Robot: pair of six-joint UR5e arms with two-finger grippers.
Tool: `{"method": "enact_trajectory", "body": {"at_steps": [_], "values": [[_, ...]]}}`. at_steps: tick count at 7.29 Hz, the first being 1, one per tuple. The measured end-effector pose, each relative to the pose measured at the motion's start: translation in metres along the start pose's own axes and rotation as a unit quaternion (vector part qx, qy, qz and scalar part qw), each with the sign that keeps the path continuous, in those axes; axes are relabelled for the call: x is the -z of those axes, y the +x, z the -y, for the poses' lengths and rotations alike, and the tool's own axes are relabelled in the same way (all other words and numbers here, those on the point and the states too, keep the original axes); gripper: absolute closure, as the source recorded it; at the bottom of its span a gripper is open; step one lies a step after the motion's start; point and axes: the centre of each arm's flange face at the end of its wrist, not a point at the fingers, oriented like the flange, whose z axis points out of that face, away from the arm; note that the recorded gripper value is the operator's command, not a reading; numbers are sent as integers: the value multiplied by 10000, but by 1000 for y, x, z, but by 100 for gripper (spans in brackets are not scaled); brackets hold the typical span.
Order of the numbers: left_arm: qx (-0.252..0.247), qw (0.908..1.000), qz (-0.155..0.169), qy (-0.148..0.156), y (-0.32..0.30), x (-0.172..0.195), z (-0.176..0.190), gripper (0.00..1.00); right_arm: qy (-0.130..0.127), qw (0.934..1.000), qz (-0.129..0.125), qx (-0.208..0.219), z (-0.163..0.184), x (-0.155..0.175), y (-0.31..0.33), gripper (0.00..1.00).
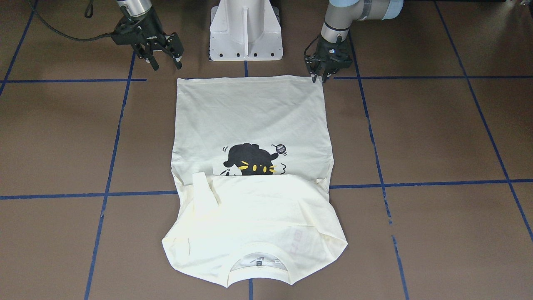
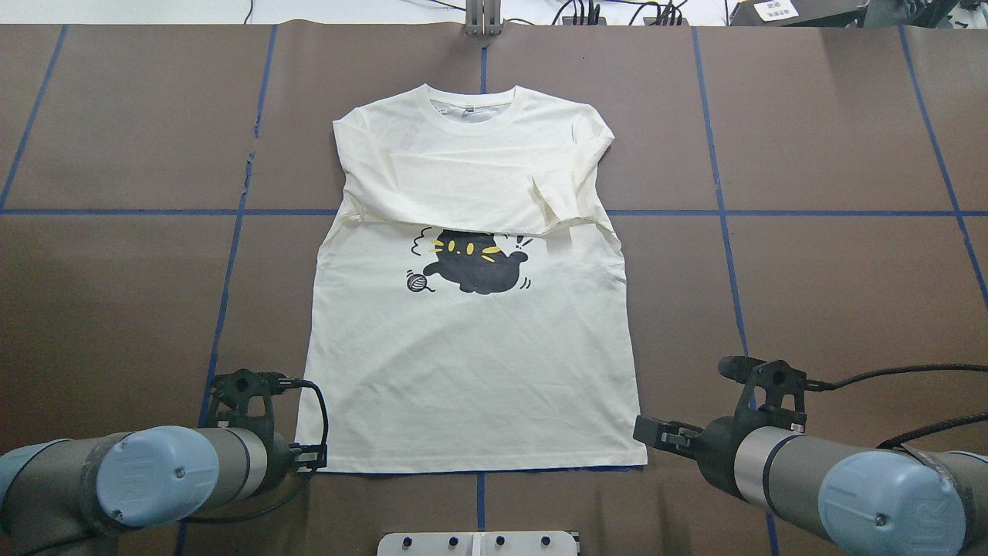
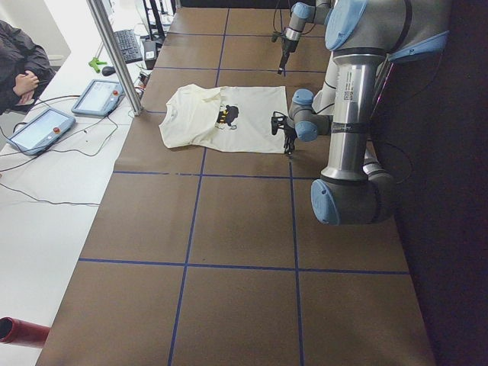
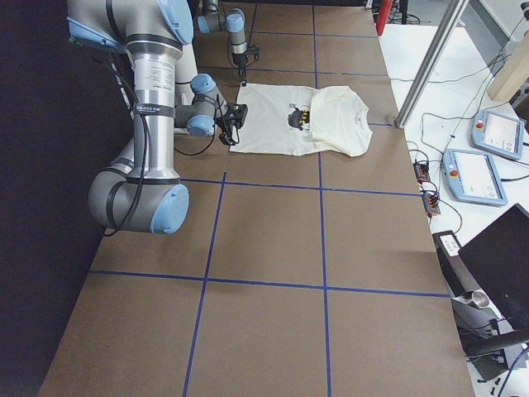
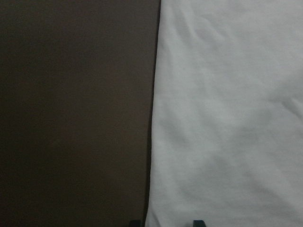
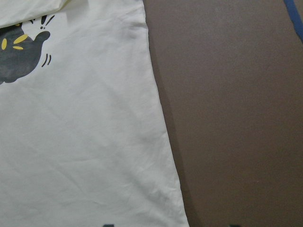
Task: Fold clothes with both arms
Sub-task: 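Lower both grippers to the hem corners nearest the robot and grasp them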
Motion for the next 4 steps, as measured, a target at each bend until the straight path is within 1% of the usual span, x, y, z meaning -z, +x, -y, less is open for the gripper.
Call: {"method": "enact_trajectory", "body": {"at_steps": [1,2,4], "values": [[-9,10000,6,-8,0,-1,-1,63,2,10000,2,-1,0,0,0,15],[-19,10000,23,-18,0,-3,-2,68,4,10000,0,-1,0,0,0,15],[-30,10000,29,-31,0,-4,-2,95,7,10000,-8,0,0,0,1,15]]}}
